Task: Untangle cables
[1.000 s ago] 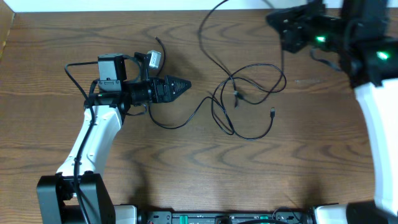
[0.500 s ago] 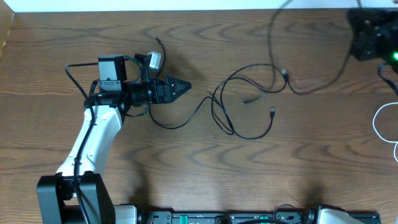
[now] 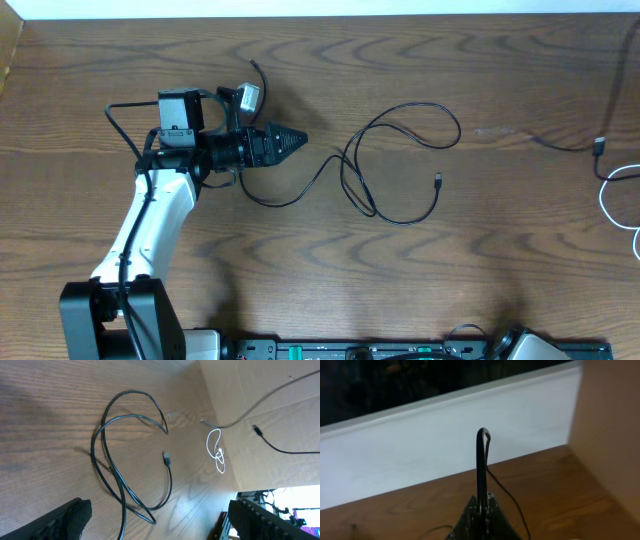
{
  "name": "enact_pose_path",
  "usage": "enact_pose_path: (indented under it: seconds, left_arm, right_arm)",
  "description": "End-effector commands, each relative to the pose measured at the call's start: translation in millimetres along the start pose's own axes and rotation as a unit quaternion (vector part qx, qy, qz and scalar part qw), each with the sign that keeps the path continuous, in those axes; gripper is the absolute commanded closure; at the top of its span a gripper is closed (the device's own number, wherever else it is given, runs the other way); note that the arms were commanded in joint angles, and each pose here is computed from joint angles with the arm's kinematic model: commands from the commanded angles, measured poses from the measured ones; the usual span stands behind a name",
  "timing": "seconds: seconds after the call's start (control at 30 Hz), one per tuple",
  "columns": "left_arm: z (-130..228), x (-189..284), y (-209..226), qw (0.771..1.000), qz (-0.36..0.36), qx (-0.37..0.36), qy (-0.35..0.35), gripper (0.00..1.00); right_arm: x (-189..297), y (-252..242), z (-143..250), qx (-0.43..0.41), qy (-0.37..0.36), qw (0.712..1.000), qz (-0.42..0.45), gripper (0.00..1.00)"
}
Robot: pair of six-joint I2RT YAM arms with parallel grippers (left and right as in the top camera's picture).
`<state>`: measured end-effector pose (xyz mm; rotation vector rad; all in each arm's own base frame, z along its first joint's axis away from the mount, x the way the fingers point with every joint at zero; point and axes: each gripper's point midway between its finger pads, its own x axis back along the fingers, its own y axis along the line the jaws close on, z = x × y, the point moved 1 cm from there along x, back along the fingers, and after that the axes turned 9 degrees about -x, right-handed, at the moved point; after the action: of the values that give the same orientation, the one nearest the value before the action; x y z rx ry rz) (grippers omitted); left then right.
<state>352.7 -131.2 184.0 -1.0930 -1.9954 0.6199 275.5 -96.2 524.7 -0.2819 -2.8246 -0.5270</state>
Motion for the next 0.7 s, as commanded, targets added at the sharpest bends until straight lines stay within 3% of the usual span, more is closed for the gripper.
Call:
enact_pose_path:
  seconds: [0.0,0.2,0.5,0.67]
  left_arm:
    - [-1,2,-5,1.000,0.007,-0.010,0.000,0.07]
    - [0,2,-5,1.000,0.008,-0.009,0.000,0.07]
    - [2,2,-6,1.000,0.010,-0.003,0.004,0.07]
    - [6,2,-5,1.000,0.009,0.009,0.011,0.07]
  right_arm:
    - [5,-30,-5,0.004,-0.013,0.996,0.086,0.99]
    - [-25,-88,0,-0.036,0.005,0.976,0.215,0.99]
    - [-142,-153,53,-0.101,0.118,0.954,0.256,0.99]
    - [-156,-215,67,-0.143,0.124,0.914,0.358,0.99]
